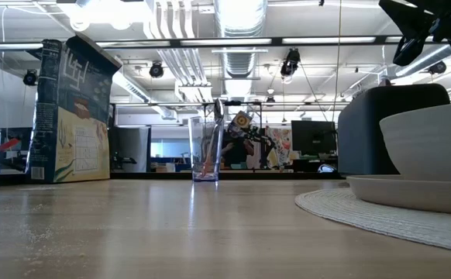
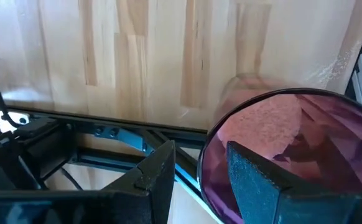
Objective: Arrange a breakfast setting
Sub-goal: Move the red cup of grain rice to the top of the table
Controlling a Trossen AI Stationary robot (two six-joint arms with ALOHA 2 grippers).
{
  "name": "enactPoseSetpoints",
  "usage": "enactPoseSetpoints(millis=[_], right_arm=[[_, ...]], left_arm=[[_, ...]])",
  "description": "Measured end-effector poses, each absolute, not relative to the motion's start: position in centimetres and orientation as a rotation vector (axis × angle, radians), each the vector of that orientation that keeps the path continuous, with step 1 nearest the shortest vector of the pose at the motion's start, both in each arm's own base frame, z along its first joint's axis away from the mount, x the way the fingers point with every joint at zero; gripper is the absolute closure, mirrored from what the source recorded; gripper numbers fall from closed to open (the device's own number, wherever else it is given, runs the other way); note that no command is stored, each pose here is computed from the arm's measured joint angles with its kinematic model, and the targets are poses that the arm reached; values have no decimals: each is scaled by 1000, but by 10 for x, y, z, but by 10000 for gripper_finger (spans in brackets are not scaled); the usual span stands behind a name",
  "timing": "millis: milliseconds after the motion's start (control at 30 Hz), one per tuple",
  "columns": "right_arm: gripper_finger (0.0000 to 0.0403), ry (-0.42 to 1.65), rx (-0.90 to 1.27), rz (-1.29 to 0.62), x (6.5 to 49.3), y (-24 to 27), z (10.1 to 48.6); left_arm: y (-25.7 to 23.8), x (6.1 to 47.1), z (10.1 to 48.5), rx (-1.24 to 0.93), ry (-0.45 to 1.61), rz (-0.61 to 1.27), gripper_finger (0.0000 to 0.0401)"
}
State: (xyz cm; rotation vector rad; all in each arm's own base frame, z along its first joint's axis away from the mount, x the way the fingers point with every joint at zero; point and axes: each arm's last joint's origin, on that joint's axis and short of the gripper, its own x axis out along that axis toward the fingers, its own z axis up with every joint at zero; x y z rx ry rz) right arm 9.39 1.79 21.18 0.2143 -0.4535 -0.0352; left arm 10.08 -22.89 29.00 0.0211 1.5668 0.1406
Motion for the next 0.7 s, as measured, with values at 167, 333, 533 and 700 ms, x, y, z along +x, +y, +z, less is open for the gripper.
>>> enactPoseSetpoints(millis=[167, 333, 533, 700], right_arm=[[307, -453, 214, -35, 94, 18, 212], [307, -453, 214, -35, 94, 18, 212], [307, -454, 214, -35, 94, 18, 212], [307, -453, 214, -35, 94, 18, 212]], left_arm=[[-231, 102, 287, 7, 1563, 123, 274], [-230, 101, 275, 21, 1592, 107, 281], [-231, 102, 270, 24, 1589, 81, 299], [-232, 103, 269, 16, 1597, 74, 321]])
